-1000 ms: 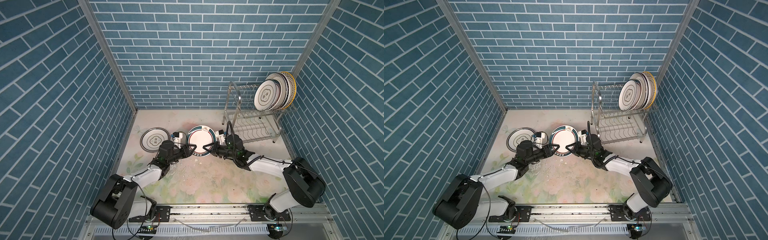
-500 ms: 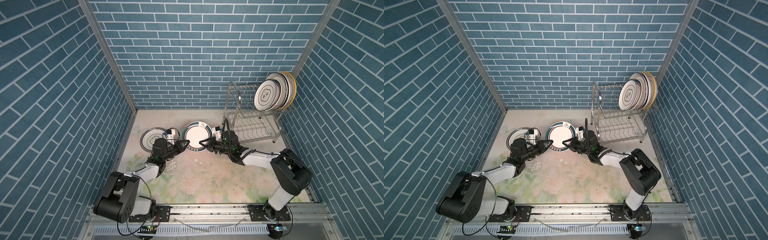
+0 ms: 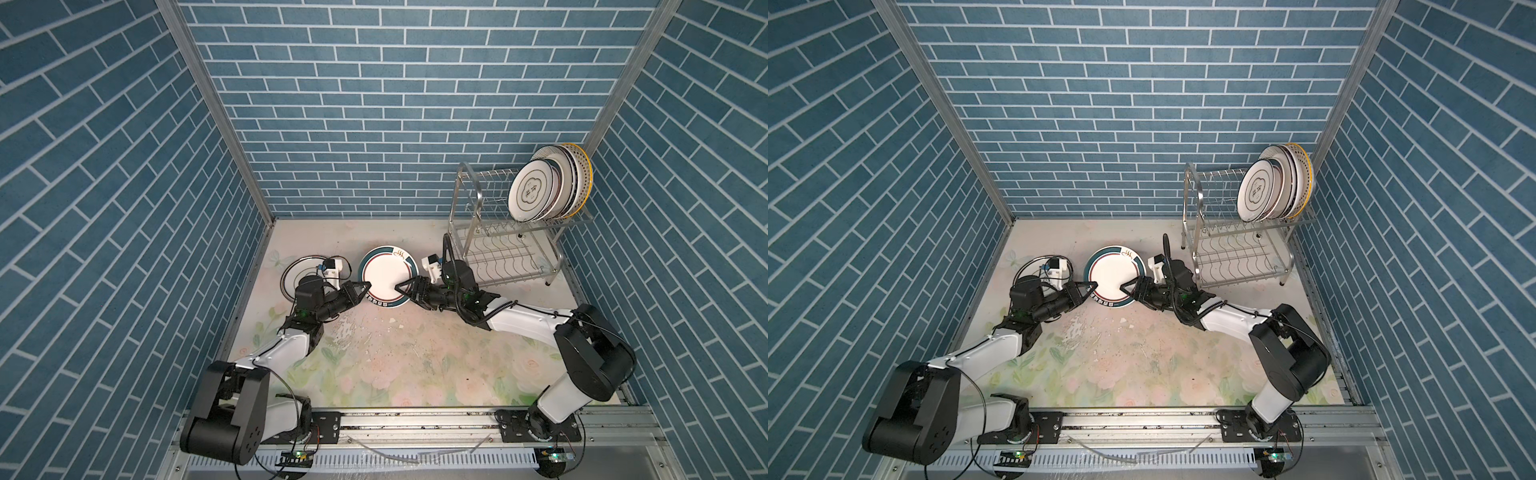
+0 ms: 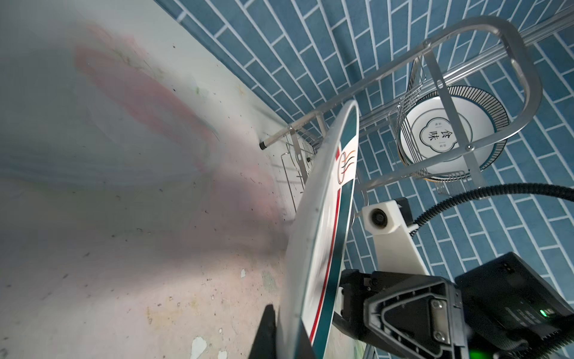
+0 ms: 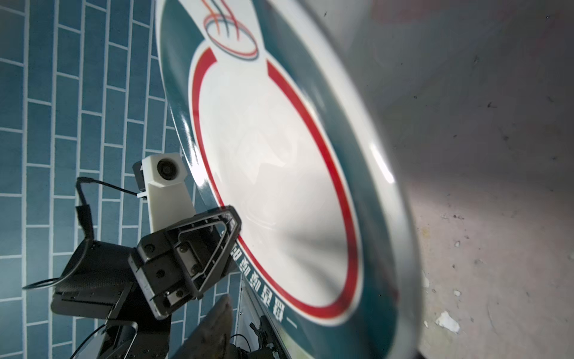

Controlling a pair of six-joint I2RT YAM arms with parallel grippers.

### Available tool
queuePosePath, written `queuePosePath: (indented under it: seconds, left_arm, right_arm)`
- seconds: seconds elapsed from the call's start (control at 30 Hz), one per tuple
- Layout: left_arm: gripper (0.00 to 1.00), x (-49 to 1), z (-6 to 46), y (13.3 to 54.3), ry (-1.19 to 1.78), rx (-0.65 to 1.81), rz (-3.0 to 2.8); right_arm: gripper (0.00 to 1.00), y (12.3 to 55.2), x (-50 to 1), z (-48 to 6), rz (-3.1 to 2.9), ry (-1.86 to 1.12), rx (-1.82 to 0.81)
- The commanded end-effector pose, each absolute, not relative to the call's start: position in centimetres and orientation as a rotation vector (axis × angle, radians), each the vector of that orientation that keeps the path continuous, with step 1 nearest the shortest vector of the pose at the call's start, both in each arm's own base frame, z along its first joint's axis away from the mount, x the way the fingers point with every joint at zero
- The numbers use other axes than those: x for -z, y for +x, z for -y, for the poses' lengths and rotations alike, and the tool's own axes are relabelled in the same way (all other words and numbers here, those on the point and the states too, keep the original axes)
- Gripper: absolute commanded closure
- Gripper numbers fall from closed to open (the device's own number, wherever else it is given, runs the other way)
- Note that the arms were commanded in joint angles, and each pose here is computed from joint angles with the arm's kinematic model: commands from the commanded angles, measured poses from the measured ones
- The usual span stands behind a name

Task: Unload the plates from the dish rack
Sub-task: Place the plate among the plates.

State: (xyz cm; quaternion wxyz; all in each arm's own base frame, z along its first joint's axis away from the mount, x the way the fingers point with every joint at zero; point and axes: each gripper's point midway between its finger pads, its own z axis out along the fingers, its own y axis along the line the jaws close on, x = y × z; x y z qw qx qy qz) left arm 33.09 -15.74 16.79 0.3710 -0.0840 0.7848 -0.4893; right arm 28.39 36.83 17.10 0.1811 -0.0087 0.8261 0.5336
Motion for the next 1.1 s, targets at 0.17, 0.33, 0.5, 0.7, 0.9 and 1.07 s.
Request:
queuePosePath:
  seconds: [0.17,0.33,0.5,0.7,0.9,1.07]
  left_arm:
    - [1.0,-18.1,10.5,34.1,-0.326,1.176,-1.974]
    - [1.0,-18.0,4.5,35.0,-0.534,1.082,-1.925]
    - [1.0,-17.6,-0.5,35.8,-0.7,0.975,-1.896]
    - [1.0,-15.3,-3.5,37.2,-0.851,0.891,-1.915]
    - [1.0,-13.3,-5.6,38.5,-0.946,0.858,-1.908]
    - [1.0,-12.2,-6.6,39.1,-0.98,0.834,-1.916]
  right_arm:
    - [0.36,28.8,-18.5,-35.5,-2.318,-0.082,-1.354]
    - [0.36,27.9,-17.3,-34.6,-2.386,-0.116,-1.284]
    - [0.35,27.2,-16.4,-33.2,-2.437,-0.154,-1.183]
    - [0.35,27.2,-15.5,-31.8,-2.465,-0.163,-1.064]
    - [0.35,26.9,-15.0,-30.8,-2.476,-0.168,-1.003]
    - [0.35,26.5,-15.0,-30.3,-2.476,-0.175,-0.989]
